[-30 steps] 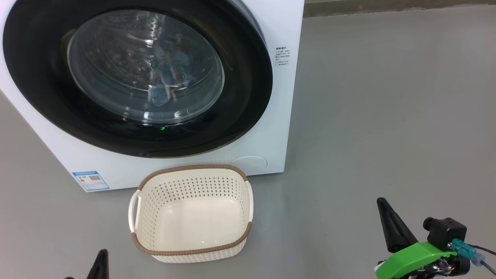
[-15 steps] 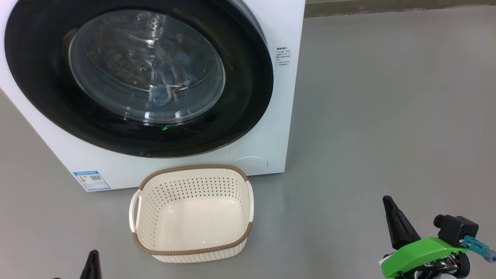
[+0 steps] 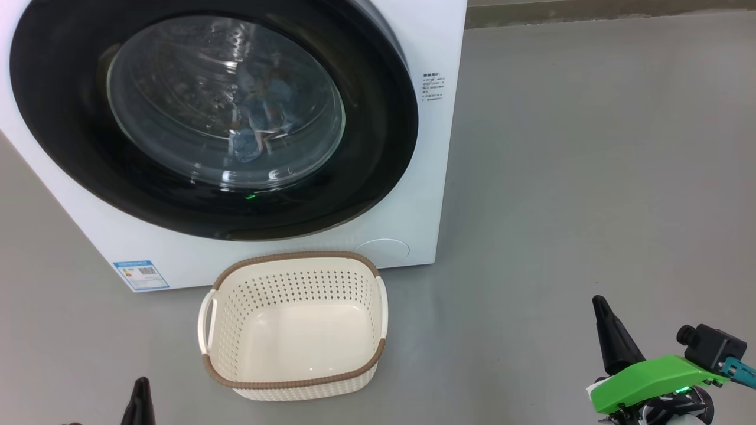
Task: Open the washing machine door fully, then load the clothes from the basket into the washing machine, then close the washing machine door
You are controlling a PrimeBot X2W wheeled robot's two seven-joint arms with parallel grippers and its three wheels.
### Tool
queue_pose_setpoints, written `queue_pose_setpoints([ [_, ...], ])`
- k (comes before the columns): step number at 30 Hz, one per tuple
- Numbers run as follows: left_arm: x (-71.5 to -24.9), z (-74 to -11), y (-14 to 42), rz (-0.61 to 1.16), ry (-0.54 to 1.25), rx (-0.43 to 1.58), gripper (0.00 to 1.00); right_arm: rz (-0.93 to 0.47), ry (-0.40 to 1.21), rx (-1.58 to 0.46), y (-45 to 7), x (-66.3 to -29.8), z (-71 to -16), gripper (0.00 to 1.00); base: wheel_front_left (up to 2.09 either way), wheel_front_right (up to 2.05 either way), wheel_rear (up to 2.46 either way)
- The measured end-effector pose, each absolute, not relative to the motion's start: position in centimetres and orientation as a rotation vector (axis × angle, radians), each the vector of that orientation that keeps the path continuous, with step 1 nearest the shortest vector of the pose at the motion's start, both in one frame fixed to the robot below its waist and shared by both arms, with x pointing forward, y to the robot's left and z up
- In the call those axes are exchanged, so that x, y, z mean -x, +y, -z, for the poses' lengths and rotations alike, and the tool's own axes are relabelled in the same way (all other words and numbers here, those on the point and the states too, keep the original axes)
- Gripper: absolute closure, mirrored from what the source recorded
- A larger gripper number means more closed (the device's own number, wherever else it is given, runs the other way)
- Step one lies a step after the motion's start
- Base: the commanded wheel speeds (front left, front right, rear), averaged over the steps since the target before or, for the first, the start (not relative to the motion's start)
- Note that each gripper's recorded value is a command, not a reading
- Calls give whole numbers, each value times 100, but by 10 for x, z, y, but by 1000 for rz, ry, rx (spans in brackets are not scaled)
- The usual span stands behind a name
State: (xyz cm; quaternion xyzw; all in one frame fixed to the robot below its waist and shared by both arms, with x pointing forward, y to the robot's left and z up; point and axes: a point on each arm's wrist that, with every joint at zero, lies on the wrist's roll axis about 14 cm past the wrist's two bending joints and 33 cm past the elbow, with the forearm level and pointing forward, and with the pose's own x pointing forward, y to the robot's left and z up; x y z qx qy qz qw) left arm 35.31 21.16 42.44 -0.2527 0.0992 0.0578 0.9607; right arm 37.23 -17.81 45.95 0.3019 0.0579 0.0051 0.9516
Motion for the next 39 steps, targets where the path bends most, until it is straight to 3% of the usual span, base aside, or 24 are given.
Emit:
queue_pose_setpoints([
  [39,-362,-441,206,-150,163,967,100,71,109,-1029,-193,-376,-466,100,0,0,0],
])
